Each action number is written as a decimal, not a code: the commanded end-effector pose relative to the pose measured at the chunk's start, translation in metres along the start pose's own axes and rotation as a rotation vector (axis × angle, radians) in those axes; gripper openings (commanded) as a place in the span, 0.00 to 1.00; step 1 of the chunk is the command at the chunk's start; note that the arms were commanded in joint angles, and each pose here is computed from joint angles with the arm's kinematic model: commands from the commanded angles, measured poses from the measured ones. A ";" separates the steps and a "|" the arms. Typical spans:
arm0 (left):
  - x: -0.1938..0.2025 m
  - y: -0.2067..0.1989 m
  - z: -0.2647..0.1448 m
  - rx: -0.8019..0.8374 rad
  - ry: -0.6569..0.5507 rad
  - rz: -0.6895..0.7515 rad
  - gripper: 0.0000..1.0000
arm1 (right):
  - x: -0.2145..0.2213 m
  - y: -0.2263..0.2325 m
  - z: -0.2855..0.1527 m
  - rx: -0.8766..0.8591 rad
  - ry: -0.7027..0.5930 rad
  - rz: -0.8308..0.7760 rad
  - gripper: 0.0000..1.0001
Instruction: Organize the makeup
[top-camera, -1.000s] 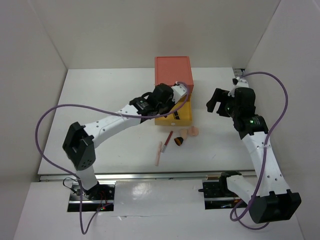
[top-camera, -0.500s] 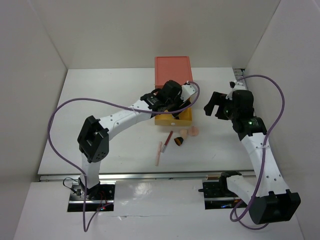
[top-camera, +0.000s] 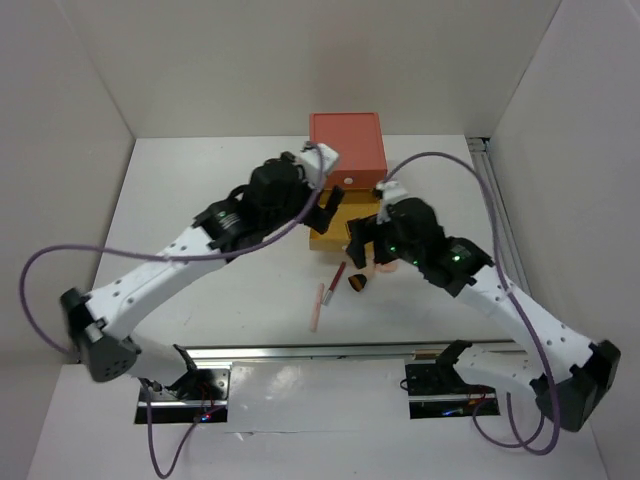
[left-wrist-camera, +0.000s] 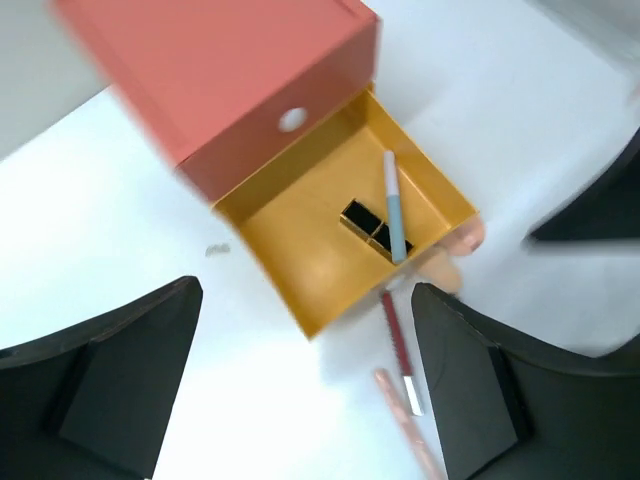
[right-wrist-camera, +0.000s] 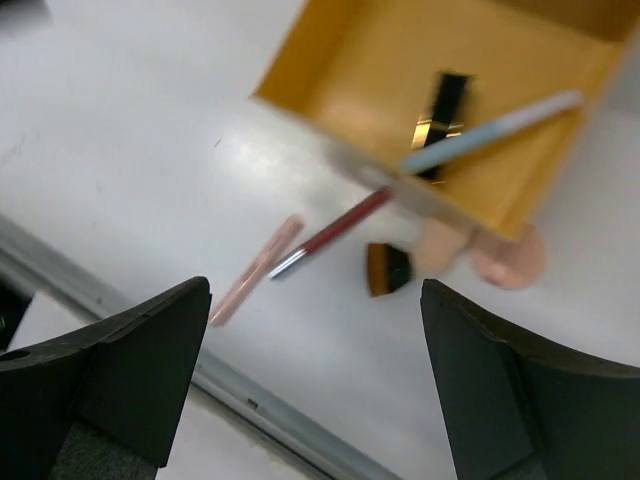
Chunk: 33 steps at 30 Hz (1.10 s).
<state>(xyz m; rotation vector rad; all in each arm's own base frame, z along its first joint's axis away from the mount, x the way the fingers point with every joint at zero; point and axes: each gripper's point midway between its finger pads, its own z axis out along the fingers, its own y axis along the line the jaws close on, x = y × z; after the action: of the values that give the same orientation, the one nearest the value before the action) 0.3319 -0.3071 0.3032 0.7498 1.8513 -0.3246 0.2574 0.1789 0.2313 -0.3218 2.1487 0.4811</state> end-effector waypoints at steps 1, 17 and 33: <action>0.013 0.029 -0.052 -0.198 -0.011 -0.322 1.00 | 0.014 0.038 0.011 0.066 0.034 -0.086 0.93; 0.196 0.030 -0.157 -0.421 0.305 -0.751 1.00 | 0.193 0.145 0.098 -0.014 0.404 -0.075 0.73; 0.191 0.018 -0.173 -0.313 0.263 -0.781 1.00 | 0.226 0.133 0.118 0.274 0.342 0.170 0.64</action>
<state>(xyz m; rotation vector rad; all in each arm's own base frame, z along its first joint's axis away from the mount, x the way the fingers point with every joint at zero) 0.1735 -0.1270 0.1944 -0.1986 2.3291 -0.3662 0.1482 0.3369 0.0175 -0.2402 2.5836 0.2608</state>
